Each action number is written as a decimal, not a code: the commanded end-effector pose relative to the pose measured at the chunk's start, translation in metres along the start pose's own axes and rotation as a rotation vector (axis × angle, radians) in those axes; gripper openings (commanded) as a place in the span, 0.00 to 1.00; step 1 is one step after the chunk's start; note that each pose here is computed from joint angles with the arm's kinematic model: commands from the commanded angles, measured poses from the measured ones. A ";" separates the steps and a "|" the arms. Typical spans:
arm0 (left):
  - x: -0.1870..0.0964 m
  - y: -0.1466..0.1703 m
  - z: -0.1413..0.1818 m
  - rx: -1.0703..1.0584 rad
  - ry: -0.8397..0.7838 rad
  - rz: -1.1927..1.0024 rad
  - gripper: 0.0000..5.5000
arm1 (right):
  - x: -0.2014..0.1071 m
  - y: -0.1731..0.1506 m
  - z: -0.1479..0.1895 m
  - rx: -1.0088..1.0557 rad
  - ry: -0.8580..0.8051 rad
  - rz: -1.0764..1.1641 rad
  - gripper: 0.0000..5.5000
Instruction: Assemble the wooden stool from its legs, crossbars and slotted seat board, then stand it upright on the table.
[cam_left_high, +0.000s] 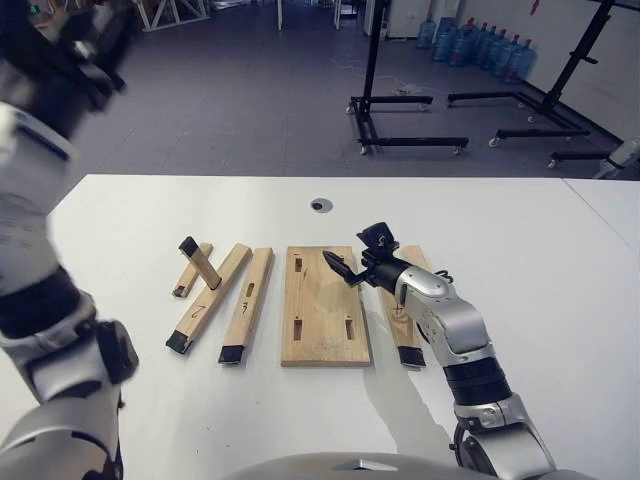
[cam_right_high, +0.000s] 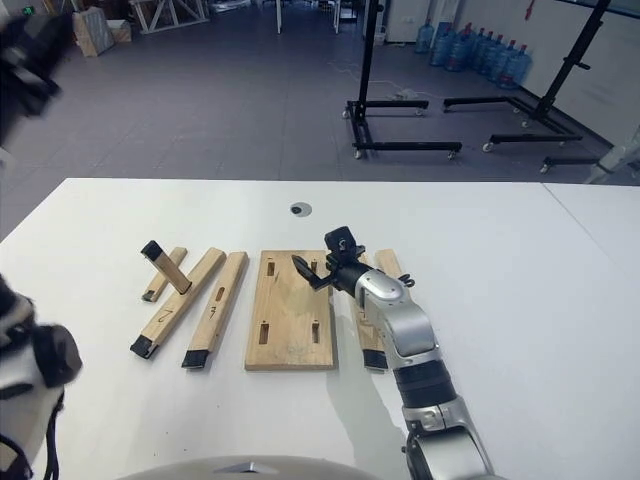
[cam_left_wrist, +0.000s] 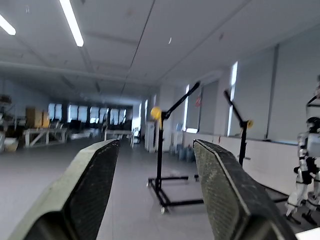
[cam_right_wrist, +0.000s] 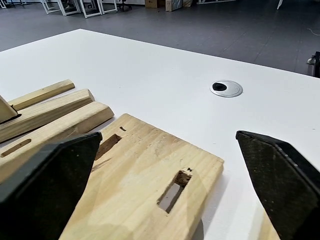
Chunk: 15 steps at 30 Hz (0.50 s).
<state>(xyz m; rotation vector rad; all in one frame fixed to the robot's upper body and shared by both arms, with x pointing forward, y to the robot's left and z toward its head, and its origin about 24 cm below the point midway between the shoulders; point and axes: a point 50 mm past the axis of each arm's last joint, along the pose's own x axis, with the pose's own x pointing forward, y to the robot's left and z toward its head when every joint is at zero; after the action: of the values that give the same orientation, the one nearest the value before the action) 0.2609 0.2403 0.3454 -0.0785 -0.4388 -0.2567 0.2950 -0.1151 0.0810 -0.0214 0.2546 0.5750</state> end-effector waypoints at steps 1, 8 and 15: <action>-0.023 0.005 -0.025 0.076 0.423 -0.023 0.52 | -0.015 -0.018 0.000 -0.005 -0.013 -0.080 0.90; -0.079 0.003 -0.090 -0.031 0.875 -0.146 0.70 | -0.038 -0.039 -0.008 -0.005 0.013 -0.159 0.90; -0.118 0.002 -0.115 0.028 1.100 -0.156 0.88 | -0.038 -0.035 -0.010 -0.003 0.014 -0.149 0.90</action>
<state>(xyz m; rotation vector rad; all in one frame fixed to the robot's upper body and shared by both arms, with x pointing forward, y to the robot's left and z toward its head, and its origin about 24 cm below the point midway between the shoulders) 0.2097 0.2482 0.2026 0.0847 0.5837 -0.4617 0.2832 -0.1652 0.0797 -0.0517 0.2575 0.4256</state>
